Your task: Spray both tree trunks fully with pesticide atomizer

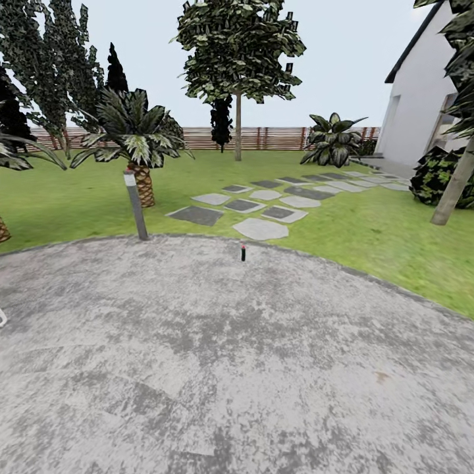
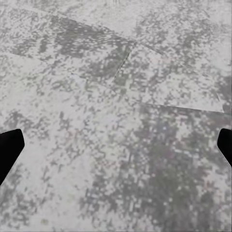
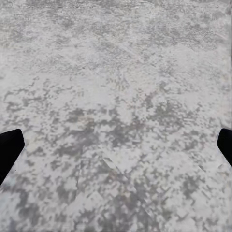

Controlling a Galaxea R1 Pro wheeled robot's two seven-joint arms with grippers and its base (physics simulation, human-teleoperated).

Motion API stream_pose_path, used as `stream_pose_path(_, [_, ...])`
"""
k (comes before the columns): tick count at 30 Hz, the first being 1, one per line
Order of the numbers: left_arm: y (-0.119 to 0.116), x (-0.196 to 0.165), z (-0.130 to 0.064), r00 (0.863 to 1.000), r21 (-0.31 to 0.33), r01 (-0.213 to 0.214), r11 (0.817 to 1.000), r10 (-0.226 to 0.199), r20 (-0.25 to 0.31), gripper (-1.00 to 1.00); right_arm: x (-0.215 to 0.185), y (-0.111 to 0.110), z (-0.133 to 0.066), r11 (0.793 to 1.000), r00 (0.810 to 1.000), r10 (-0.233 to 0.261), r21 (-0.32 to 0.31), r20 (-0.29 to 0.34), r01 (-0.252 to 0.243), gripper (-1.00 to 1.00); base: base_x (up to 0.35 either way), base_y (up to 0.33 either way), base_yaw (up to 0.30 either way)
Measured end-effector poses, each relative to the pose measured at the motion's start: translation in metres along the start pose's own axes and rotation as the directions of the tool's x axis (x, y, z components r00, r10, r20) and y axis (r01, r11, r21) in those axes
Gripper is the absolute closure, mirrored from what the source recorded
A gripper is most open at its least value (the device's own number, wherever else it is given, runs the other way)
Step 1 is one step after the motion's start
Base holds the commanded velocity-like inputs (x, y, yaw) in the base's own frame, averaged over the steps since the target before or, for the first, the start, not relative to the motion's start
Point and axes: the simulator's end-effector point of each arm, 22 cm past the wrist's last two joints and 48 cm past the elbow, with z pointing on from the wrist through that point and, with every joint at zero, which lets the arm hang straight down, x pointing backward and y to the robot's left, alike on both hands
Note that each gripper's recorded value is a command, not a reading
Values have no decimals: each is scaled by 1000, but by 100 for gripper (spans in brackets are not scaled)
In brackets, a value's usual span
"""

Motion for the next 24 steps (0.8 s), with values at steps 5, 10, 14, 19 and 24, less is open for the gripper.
stream_pose_path(5, [0, 0, 0, 1000, 0, 0, 1000, 0, 0, -100, -2, 2, -3, 1000, 1000, -1, -5, 22, 2, -100, 338, 76, 0])
stream_pose_path(10, [0, 0, 0, 1000, 0, 0, 1000, 0, 0, -100, 39, 2, -23, 1000, 997, -2, -6, -79, 2, -100, 338, 76, 0])
stream_pose_path(14, [0, 0, 0, 1000, 0, 0, 1000, 0, 0, -100, 63, 2, -38, 1000, 990, -3, -6, -142, 2, -100, 338, 76, 0])
stream_pose_path(19, [0, 0, 0, 1000, 0, 0, 1000, 0, 0, -100, 68, 2, -41, 1000, 988, -3, -7, -157, 2, -100, 338, 76, 0])
stream_pose_path(24, [0, 0, 0, 1000, 0, 0, 1000, 0, 0, -100, 69, 2, -42, 1000, 987, -3, -8, -158, 2, -100, 338, 76, 0])
